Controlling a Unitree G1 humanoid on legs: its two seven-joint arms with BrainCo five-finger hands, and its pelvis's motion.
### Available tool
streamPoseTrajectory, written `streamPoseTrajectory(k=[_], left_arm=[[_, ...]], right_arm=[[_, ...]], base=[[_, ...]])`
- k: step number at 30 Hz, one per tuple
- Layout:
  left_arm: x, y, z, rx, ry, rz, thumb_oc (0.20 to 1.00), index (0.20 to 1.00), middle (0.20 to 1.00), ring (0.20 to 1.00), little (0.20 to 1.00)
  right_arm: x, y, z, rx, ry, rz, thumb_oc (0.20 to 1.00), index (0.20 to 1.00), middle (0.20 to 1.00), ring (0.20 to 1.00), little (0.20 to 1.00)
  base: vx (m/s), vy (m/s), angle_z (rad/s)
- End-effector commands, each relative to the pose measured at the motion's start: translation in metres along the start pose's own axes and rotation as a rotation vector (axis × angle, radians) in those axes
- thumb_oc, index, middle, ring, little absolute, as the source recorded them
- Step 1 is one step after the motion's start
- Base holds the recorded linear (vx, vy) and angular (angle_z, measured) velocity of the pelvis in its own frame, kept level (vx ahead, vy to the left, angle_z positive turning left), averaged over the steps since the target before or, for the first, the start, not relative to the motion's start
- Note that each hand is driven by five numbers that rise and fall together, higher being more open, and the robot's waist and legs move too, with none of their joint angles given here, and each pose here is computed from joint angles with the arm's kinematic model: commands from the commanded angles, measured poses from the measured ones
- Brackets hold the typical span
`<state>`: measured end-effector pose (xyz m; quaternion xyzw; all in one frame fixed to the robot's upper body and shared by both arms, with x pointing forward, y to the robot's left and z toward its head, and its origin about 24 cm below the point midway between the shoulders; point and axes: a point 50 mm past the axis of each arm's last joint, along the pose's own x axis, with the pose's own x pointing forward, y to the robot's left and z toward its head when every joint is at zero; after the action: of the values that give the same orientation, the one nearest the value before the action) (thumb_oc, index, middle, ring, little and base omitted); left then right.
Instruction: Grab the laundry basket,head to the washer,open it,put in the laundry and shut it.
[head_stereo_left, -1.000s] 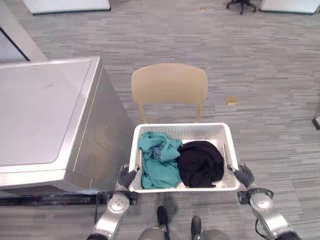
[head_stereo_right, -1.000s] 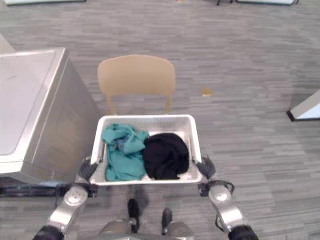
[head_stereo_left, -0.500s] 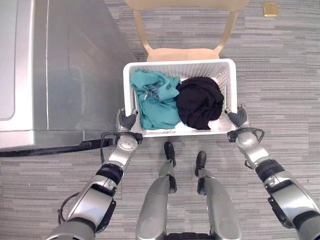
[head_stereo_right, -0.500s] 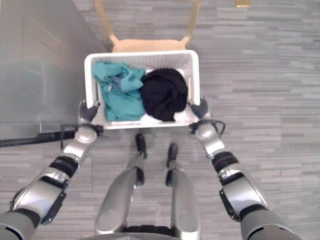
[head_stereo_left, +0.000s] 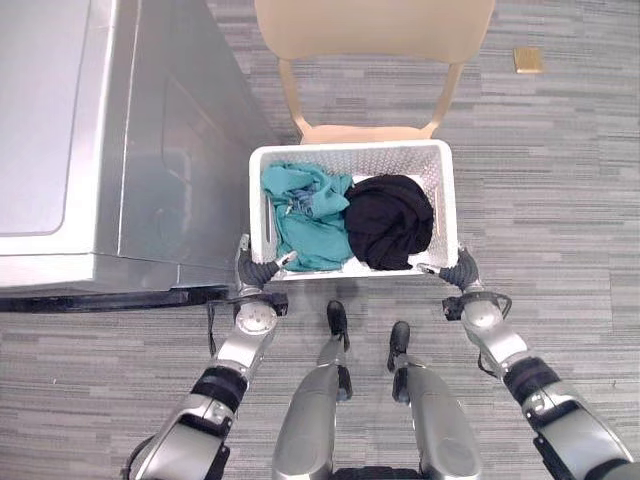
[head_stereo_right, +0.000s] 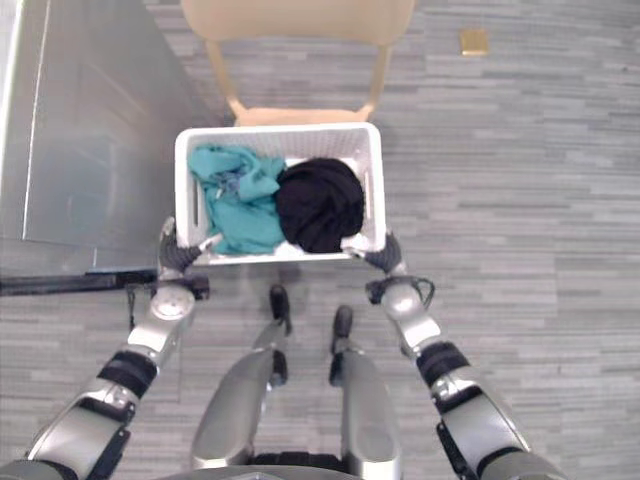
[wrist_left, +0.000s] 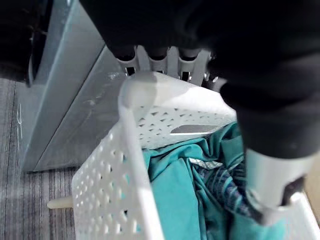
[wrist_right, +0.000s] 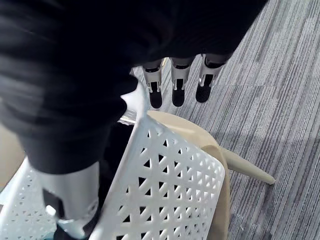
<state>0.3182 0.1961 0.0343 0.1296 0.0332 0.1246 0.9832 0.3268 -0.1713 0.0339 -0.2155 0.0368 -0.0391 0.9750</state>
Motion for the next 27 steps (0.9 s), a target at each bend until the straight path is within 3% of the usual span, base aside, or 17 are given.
streamPoseTrajectory(k=[1, 7, 11, 16, 20, 27], left_arm=[[-0.003, -0.012, 0.021, -0.037, -0.133, -0.072, 1.0, 1.0, 1.0, 1.0, 1.0], [-0.036, 0.038, -0.033, 0.013, 0.017, -0.059, 1.0, 1.0, 1.0, 1.0, 1.0], [-0.064, 0.052, -0.073, 0.023, 0.181, -0.08, 1.0, 1.0, 1.0, 1.0, 1.0], [-0.123, 0.053, -0.144, 0.053, 0.535, -0.164, 1.0, 1.0, 1.0, 1.0, 1.0], [-0.141, 0.047, -0.159, 0.034, 0.619, -0.172, 1.0, 1.0, 1.0, 1.0, 1.0], [-0.13, 0.036, -0.156, 0.027, 0.602, -0.162, 1.0, 1.0, 1.0, 1.0, 1.0]], right_arm=[[-0.011, 0.014, 0.005, 0.088, -0.058, 0.062, 1.0, 1.0, 1.0, 1.0, 1.0], [-0.047, -0.032, -0.052, 0.069, 0.093, 0.068, 1.0, 1.0, 1.0, 1.0, 1.0], [-0.073, -0.042, -0.083, 0.048, 0.204, 0.098, 1.0, 1.0, 1.0, 1.0, 1.0], [-0.106, -0.032, -0.126, -0.013, 0.391, 0.166, 1.0, 1.0, 1.0, 1.0, 1.0], [-0.113, -0.026, -0.131, 0.008, 0.417, 0.165, 1.0, 1.0, 1.0, 1.0, 1.0], [-0.111, -0.014, -0.137, 0.016, 0.46, 0.162, 1.0, 1.0, 1.0, 1.0, 1.0]], base=[[0.11, -0.066, -0.03], [0.08, -0.082, 0.0], [0.03, -0.08, 0.2], [0.03, -0.069, 0.07], [0.02, -0.069, 0.12], [-0.1, 0.063, 0.64]])
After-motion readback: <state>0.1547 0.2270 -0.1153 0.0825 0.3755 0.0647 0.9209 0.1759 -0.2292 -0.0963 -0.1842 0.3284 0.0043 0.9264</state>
